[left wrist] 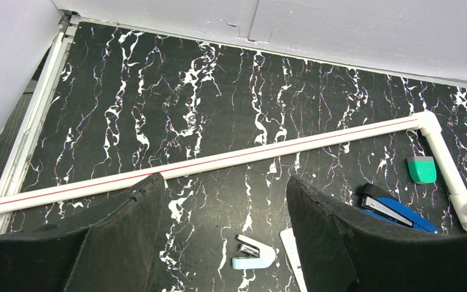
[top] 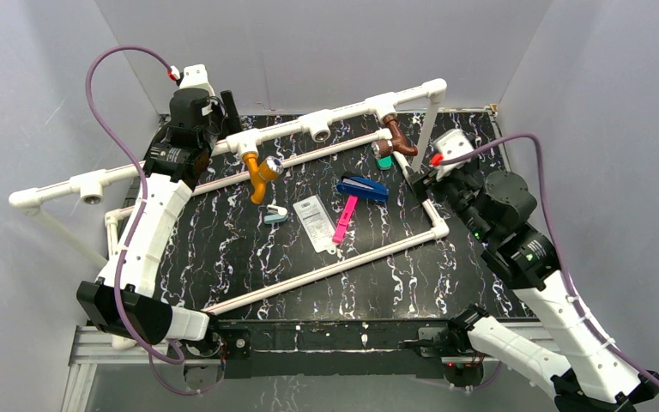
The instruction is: Install the water faucets
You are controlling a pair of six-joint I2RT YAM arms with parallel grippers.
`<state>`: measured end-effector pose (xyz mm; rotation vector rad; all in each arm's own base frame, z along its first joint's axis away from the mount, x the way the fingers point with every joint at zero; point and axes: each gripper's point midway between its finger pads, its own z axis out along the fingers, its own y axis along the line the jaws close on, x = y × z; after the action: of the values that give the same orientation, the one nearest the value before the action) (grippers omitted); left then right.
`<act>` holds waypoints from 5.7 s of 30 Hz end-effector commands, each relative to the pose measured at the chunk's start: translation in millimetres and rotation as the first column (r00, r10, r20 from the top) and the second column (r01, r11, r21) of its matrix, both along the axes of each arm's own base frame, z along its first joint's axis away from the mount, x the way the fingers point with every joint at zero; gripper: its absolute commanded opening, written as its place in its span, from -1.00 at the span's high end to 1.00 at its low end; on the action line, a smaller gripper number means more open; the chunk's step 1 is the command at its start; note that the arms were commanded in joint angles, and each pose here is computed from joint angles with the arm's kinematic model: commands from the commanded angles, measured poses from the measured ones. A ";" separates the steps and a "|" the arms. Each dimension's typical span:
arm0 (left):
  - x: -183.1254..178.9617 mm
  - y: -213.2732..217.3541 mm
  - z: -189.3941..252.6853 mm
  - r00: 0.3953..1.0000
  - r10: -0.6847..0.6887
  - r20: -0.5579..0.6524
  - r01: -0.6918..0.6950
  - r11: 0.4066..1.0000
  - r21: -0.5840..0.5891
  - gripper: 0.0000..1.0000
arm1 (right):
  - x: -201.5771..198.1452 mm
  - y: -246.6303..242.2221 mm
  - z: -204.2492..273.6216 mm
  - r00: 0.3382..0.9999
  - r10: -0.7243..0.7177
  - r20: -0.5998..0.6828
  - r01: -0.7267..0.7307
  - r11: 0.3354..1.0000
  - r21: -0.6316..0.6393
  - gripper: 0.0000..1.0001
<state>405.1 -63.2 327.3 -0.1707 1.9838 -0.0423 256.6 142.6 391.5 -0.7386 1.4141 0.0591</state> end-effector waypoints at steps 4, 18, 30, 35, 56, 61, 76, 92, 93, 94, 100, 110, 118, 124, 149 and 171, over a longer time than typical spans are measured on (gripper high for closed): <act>-33.3 -8.5 -71.2 0.960 -0.056 -0.275 0.071 0.996 0.046 -0.42 | 6.3 14.1 42.0 0.932 0.177 0.317 -0.051 0.927 -0.370 -0.80; -33.7 -8.0 -71.0 0.960 -0.057 -0.276 0.073 0.996 0.051 -0.42 | 38.8 41.7 34.3 0.826 0.311 0.470 0.070 0.770 -0.634 -0.81; -31.2 -8.0 -74.7 0.957 -0.054 -0.286 0.073 0.996 0.057 -0.42 | 50.9 65.0 15.5 0.777 0.343 0.527 0.153 0.710 -0.688 -0.61; -29.8 -8.0 -75.8 0.956 -0.053 -0.290 0.073 0.996 0.058 -0.42 | 51.9 72.9 11.3 0.776 0.345 0.529 0.151 0.712 -0.686 -0.39; -28.7 -9.0 -75.8 0.955 -0.055 -0.292 0.075 0.996 0.058 -0.42 | 49.2 77.3 4.6 0.927 0.111 0.357 -0.031 0.974 -0.223 0.97; -29.9 -9.3 -74.3 0.956 -0.058 -0.289 0.077 0.995 0.056 -0.42 | 47.5 81.7 6.6 0.982 0.041 0.186 -0.067 0.989 0.134 0.97; -33.4 -9.8 -70.9 0.958 -0.061 -0.279 0.079 0.995 0.053 -0.42 | 51.4 68.2 -7.1 0.946 0.014 -0.324 0.283 0.449 0.847 0.97; -36.7 -9.8 -70.6 0.960 -0.064 -0.271 0.081 0.995 0.050 -0.42 | 47.5 91.6 -55.8 0.737 0.437 -0.515 0.614 -0.114 0.781 0.97; -36.7 -10.5 -70.9 0.960 -0.067 -0.271 0.083 0.995 0.049 -0.42 | 47.0 93.3 -57.2 0.727 0.454 -0.515 0.624 -0.123 0.772 0.97; -36.8 -10.6 -71.2 0.960 -0.068 -0.272 0.084 0.995 0.049 -0.42 | 46.4 94.2 -57.8 0.720 0.465 -0.514 0.631 -0.132 0.764 0.97; -37.0 -10.8 -70.1 0.960 -0.069 -0.270 0.085 0.995 0.048 -0.43 | 45.1 84.9 -64.8 0.712 0.440 -0.547 0.661 -0.158 0.733 0.97; -36.6 -10.5 -70.4 0.960 -0.067 -0.273 0.083 0.995 0.050 -0.43 | 39.2 64.3 -50.4 0.772 0.340 -0.537 0.598 -0.102 0.795 -0.24; -35.9 -10.0 -72.4 0.958 -0.064 -0.279 0.082 0.995 0.055 -0.43 | 31.7 33.6 -32.9 0.846 0.190 -0.499 0.512 -0.026 0.858 -0.80; -35.1 -10.5 -72.4 0.958 -0.065 -0.279 0.083 0.995 0.054 -0.43 | 22.2 5.0 -7.1 0.899 0.031 -0.437 0.431 0.110 0.895 -0.92; -34.2 -11.3 -71.2 0.958 -0.067 -0.280 0.085 0.995 0.053 -0.43 | -4.4 -25.1 76.0 0.967 -0.152 0.206 0.130 0.985 0.113 -0.97; -34.4 -12.3 -74.1 0.957 -0.072 -0.282 0.090 0.995 0.052 -0.43 | 26.2 -0.3 28.4 0.896 0.200 0.396 0.181 0.650 -0.738 -0.93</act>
<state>403.6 -67.8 326.8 -0.1498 1.9871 -0.0451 275.9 140.0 386.0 -1.3555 1.1357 -0.5472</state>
